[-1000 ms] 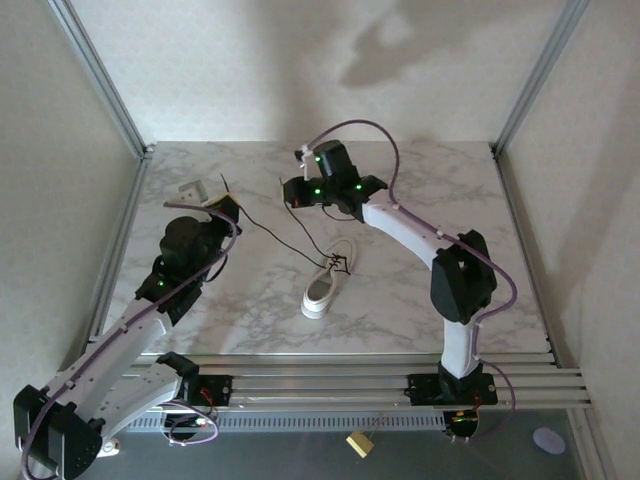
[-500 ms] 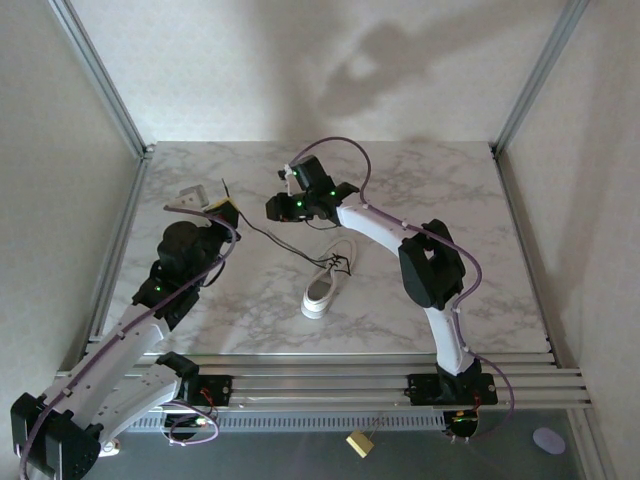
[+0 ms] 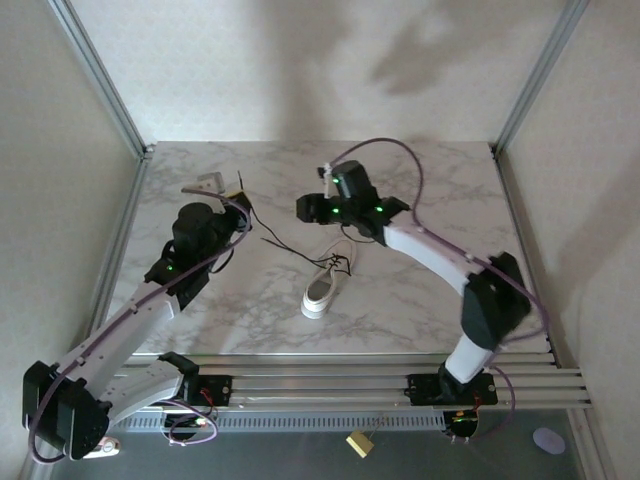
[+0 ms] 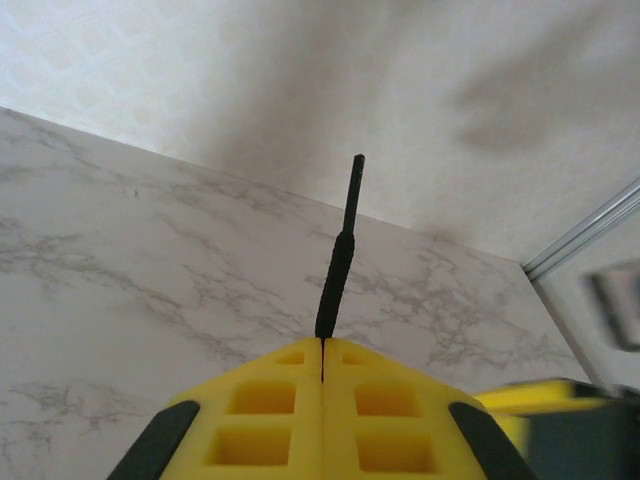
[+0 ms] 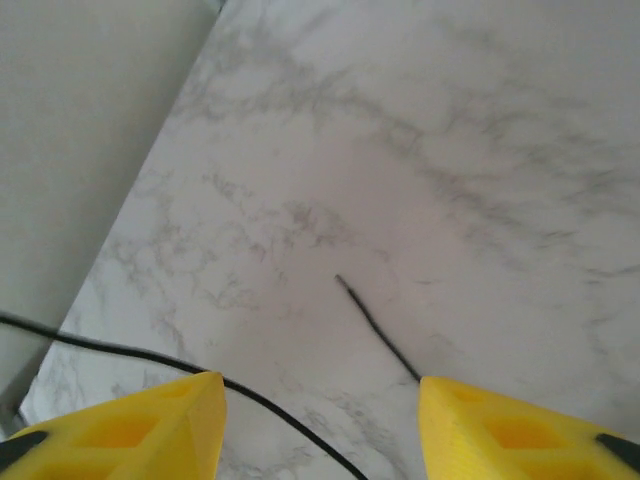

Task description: Tie the shoes

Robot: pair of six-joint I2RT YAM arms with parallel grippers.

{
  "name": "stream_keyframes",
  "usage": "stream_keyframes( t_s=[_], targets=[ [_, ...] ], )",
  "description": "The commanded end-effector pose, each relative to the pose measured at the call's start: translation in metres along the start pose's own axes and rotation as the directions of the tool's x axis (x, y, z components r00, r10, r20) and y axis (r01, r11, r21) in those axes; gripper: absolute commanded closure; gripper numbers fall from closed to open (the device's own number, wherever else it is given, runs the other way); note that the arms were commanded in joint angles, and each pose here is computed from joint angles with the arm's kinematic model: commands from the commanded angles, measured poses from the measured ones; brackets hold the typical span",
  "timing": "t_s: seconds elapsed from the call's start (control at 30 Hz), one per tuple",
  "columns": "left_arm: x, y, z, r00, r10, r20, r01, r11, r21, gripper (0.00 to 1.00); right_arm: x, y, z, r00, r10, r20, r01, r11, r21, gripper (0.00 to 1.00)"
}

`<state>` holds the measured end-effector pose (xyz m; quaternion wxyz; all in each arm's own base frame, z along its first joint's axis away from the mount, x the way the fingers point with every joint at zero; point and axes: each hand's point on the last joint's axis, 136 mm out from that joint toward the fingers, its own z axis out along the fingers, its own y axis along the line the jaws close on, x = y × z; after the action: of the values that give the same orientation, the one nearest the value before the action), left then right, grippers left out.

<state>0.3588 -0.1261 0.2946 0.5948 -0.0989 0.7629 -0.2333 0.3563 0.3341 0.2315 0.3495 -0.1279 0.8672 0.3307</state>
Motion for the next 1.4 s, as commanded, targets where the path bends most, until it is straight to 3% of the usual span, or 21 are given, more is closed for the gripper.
stream_keyframes(
  t_s=[0.0, 0.17, 0.4, 0.5, 0.57, 0.67, 0.77, 0.97, 1.13, 1.23, 1.37],
  targets=[
    [-0.012, -0.018, 0.014, 0.999, 0.04, 0.013, -0.04, 0.999, 0.037, 1.0, -0.012, -0.022, -0.032, 0.991, -0.05, 0.123, 0.038, 0.994, 0.101, 0.46],
    [0.006, -0.043, 0.057, 0.987, 0.134, -0.092, -0.125, 0.987, 0.098, 1.0, -0.001, -0.056, -0.078, 0.98, -0.057, 0.191, 0.013, 0.974, 0.226, 0.4],
    [0.045, -0.091, 0.106, 0.937, 0.289, -0.195, -0.225, 0.928, 0.297, 1.0, 0.01, -0.095, -0.127, 0.963, -0.004, 0.268, -0.078, 0.952, 0.295, 0.34],
    [0.057, -0.117, 0.114, 0.93, 0.297, -0.215, -0.185, 0.886, 0.426, 1.0, 0.01, -0.089, -0.138, 0.955, -0.026, 0.297, -0.048, 0.97, 0.24, 0.31],
    [0.061, -0.141, 0.105, 0.935, 0.295, -0.198, -0.141, 0.818, 0.557, 1.0, 0.005, -0.081, -0.146, 0.94, -0.012, 0.342, -0.05, 0.984, 0.173, 0.28],
    [0.057, -0.168, 0.08, 0.947, 0.301, -0.111, -0.144, 0.709, 0.69, 1.0, -0.004, -0.049, -0.153, 0.933, 0.032, 0.359, -0.021, 0.999, -0.036, 0.28],
    [0.051, -0.176, 0.067, 0.958, 0.276, -0.081, -0.13, 0.668, 0.733, 1.0, -0.019, -0.027, -0.158, 0.906, 0.097, 0.412, -0.024, 0.984, -0.179, 0.3],
    [0.054, -0.183, 0.062, 0.966, 0.231, -0.113, -0.063, 0.639, 0.767, 1.0, -0.056, 0.005, -0.156, 0.854, 0.23, 0.468, -0.017, 0.91, -0.415, 0.39],
    [0.059, -0.185, 0.06, 0.964, 0.229, -0.134, -0.04, 0.624, 0.78, 1.0, -0.069, -0.009, -0.13, 0.861, 0.225, 0.456, -0.056, 0.933, -0.356, 0.48],
    [0.061, -0.184, 0.06, 0.963, 0.229, -0.143, -0.032, 0.625, 0.78, 1.0, -0.075, -0.003, -0.119, 0.877, 0.201, 0.437, -0.022, 0.924, -0.381, 0.54],
    [0.062, -0.186, 0.059, 0.962, 0.226, -0.153, -0.02, 0.616, 0.788, 1.0, -0.078, 0.002, -0.111, 0.884, 0.186, 0.429, 0.008, 0.911, -0.412, 0.55]
  ],
)
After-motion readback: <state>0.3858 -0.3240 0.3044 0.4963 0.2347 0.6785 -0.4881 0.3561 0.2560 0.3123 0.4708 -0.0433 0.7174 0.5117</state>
